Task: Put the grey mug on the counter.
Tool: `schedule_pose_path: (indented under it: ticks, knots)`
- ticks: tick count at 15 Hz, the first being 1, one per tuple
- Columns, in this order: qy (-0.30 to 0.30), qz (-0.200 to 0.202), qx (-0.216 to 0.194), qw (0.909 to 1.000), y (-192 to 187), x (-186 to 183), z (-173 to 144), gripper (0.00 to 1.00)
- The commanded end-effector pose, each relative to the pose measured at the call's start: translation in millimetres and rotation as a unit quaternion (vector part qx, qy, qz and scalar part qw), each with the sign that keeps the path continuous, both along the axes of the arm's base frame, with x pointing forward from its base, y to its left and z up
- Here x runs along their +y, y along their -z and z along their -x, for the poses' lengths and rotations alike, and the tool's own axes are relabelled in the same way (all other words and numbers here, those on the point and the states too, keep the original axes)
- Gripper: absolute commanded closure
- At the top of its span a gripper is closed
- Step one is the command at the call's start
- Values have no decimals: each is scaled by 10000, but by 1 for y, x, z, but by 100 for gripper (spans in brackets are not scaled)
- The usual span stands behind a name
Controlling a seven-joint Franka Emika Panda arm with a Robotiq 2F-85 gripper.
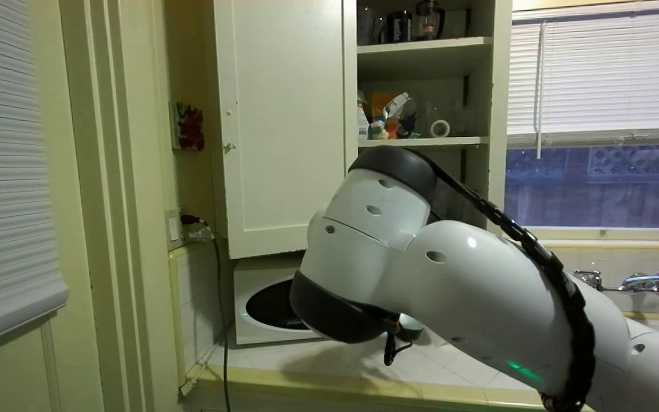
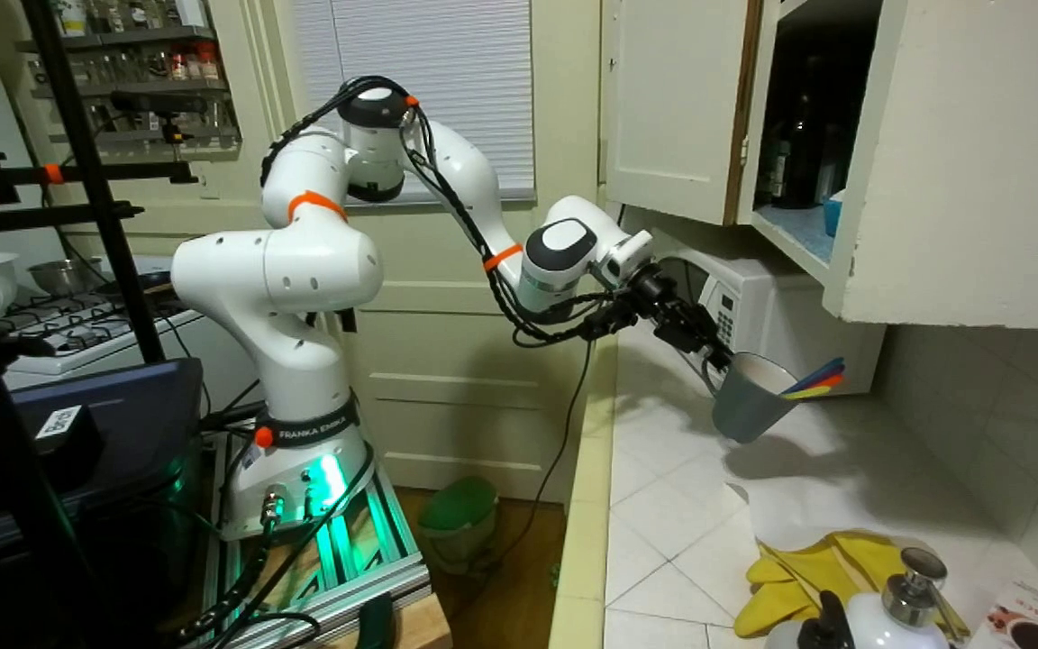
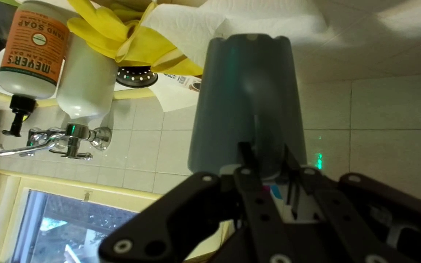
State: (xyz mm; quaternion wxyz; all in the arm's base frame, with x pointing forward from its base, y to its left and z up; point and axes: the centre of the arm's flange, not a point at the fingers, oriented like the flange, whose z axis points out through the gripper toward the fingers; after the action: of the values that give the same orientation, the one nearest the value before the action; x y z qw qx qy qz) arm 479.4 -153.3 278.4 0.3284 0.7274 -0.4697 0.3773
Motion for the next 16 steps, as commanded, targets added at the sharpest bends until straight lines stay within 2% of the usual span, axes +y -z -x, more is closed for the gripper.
schedule_pose_path:
  ticks: [1, 2, 3, 9, 16]
  knots:
    - [-12, -14, 34, 10000, 2, -1, -1, 81]
    - [-17, -24, 55, 10000, 2, -3, -2, 81]
    - [-20, -28, 68, 10000, 3, -3, -2, 95]
    - [-136, -183, -224, 9995, 17, 9, -14, 95]
    - [-369, -430, -211, 9982, 40, 11, -32, 95]
